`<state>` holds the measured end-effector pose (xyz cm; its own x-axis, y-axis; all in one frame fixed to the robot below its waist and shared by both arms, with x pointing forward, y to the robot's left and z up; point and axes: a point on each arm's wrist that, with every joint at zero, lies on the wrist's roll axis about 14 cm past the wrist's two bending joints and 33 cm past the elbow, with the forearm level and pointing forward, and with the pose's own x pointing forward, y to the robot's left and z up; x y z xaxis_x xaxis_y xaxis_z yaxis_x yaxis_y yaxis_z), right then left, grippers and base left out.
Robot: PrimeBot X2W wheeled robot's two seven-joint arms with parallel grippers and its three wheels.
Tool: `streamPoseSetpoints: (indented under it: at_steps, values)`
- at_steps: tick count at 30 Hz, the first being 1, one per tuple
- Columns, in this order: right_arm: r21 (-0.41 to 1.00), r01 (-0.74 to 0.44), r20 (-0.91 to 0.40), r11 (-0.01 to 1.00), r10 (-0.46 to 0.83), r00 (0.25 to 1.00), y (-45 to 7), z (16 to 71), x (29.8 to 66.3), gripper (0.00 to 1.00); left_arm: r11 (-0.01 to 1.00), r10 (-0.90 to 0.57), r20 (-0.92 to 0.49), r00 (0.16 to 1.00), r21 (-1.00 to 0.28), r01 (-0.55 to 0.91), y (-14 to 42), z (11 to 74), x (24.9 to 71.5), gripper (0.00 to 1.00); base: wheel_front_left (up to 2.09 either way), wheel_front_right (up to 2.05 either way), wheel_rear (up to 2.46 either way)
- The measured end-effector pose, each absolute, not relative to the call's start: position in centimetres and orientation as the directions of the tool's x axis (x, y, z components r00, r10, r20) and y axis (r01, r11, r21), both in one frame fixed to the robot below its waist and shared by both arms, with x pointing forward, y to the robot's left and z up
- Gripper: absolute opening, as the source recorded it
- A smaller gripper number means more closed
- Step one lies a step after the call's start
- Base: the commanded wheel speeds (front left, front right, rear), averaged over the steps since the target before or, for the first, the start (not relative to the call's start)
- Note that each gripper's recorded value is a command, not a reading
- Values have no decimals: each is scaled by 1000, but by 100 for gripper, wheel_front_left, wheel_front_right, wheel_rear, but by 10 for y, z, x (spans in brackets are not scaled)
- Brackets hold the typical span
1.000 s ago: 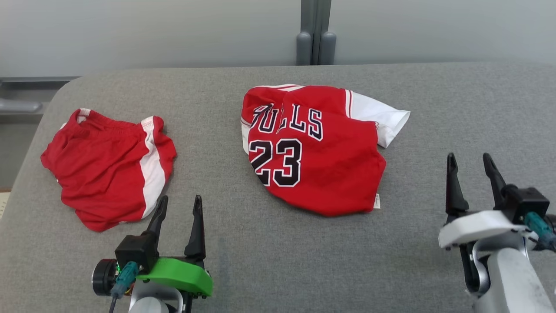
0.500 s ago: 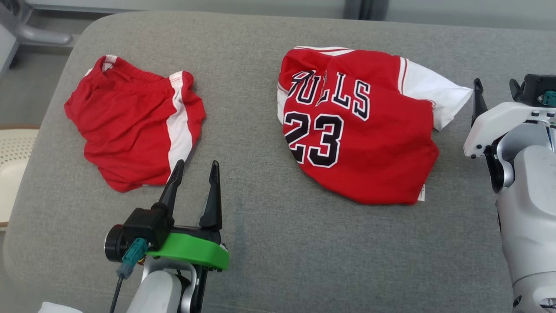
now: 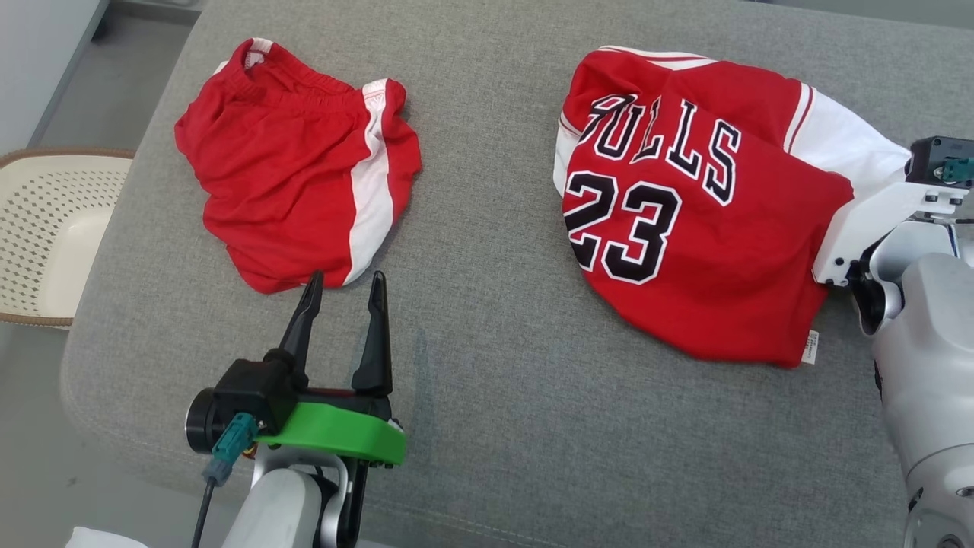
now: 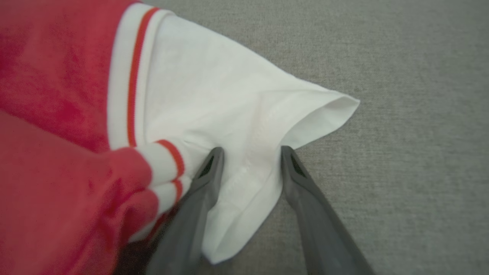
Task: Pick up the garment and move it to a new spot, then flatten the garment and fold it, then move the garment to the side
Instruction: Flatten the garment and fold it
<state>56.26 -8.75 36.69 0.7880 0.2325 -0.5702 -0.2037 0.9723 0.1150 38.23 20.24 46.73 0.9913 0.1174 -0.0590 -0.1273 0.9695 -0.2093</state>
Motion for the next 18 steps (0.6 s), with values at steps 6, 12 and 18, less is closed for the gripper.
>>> streamPoseSetpoints:
  at_steps: [6, 12, 18]
  values:
    - [90, -229, -433, 969, 245, 867, -83, 401, 575, 0, 973, 109, -44, 993, -200, -116, 200, 472, 380, 100, 0, 0, 0]
    - [57, -346, -170, 937, 350, 921, -35, 490, 595, 0, 974, 102, -27, 994, -198, -106, 198, 478, 376, 100, 0, 0, 0]
    - [3, -531, -8, 847, 531, 847, 37, 549, 569, 0, 975, 102, 2, 995, -201, -99, 197, 488, 371, 100, 0, 0, 0]
